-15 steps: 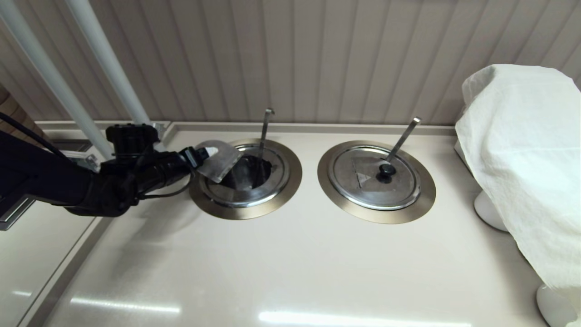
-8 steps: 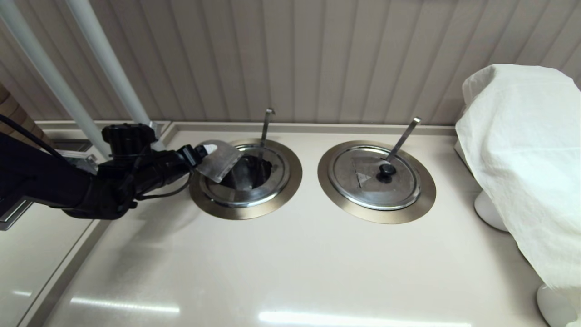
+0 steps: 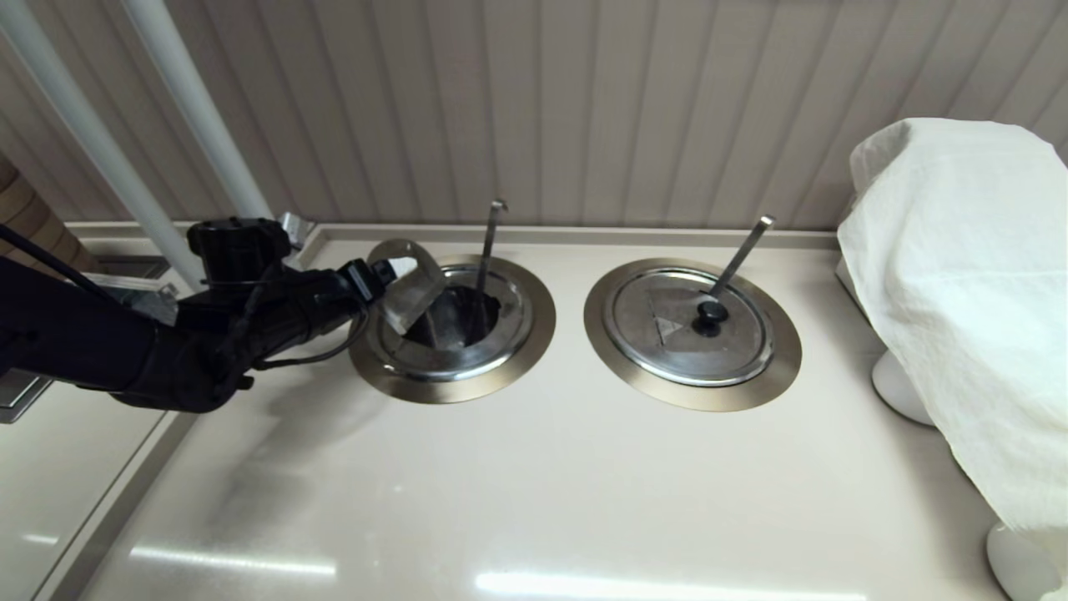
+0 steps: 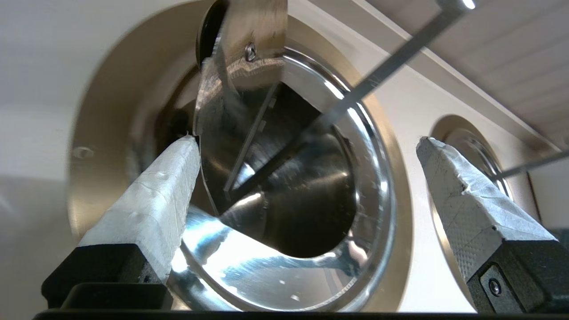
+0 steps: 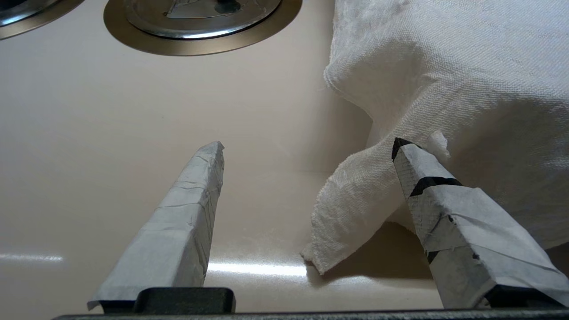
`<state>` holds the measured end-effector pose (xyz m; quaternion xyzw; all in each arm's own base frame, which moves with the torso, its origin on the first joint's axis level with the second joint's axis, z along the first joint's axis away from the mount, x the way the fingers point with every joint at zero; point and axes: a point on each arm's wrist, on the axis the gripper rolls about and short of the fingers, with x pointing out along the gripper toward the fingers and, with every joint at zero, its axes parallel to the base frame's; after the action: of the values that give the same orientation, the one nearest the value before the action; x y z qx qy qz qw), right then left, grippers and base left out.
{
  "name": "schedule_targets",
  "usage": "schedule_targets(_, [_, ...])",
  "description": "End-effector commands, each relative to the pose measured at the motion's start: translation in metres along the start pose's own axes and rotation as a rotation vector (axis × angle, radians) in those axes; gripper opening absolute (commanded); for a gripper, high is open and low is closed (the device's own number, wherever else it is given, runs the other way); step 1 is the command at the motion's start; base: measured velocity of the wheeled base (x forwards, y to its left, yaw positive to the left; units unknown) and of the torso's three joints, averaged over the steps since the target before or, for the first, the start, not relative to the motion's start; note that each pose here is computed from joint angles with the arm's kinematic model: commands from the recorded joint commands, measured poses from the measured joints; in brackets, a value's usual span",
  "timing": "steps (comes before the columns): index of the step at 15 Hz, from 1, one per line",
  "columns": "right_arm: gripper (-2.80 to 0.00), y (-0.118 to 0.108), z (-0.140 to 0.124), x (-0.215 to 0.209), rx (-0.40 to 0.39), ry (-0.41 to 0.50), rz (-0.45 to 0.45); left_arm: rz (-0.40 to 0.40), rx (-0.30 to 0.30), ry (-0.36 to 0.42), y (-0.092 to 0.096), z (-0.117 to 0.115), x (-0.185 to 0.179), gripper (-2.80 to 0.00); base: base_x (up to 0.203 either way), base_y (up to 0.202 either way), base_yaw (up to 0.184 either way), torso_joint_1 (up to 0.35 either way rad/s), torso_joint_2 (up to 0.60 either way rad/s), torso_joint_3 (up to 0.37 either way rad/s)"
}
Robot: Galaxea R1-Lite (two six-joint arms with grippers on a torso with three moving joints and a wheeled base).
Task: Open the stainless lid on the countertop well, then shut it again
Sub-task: Close the lid, then put the spoon in the groove
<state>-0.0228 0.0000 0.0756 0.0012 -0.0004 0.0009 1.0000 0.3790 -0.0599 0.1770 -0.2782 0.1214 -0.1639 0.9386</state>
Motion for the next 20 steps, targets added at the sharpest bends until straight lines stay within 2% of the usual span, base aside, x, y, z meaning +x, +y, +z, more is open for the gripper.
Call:
schedule_targets(1, [0.0,0.0,0.0,0.0,-0.001,-0.001,0.001,-0.041,0.009,-0.008,-0.012,-0.005,-0.007,0.0,0.0,0.0,0.0,0.0,0.0,0.0])
schedule_targets(5, [0.0,0.0,0.0,0.0,0.001,-0.001,0.0,-0.127,0.032,0.018,-0.039,-0.028,-0.018,0.0,0.0,0.0,0.0,0.0,0.0,0.0])
schedule_targets(10, [0.0,0.0,0.0,0.0,-0.001,-0.001,0.0,-0.179,0.059,-0.062,-0.058,-0.002,-0.039,0.0,0.0,0.0,0.0,0.0,0.0,0.0])
schedule_targets(14, [0.0,0.0,0.0,0.0,-0.001,-0.001,0.0,-0.181,0.079,-0.07,-0.058,-0.001,-0.032,0.0,0.0,0.0,0.0,0.0,0.0,0.0])
schedule_targets(17, [0.0,0.0,0.0,0.0,-0.001,-0.001,0.001,-0.169,0.081,-0.051,-0.047,-0.009,0.0,0.0,0.0,0.0,0.0,0.0,0.0,0.0])
schedule_targets(18, [0.0,0.0,0.0,0.0,-0.001,-0.001,0.0,-0.169,0.116,-0.042,-0.042,-0.014,0.016,0.0,0.0,0.0,0.0,0.0,0.0,0.0])
schedule_targets(19, [0.0,0.0,0.0,0.0,0.0,-0.001,0.001,-0.184,0.2,-0.025,-0.036,-0.021,0.029,0.0,0.0,0.0,0.0,0.0,0.0,0.0])
schedule_targets(20, [0.0,0.0,0.0,0.0,0.001,-0.001,0.0,-0.22,0.321,0.0,-0.029,-0.029,0.042,0.0,0.0,0.0,0.0,0.0,0.0,0.0])
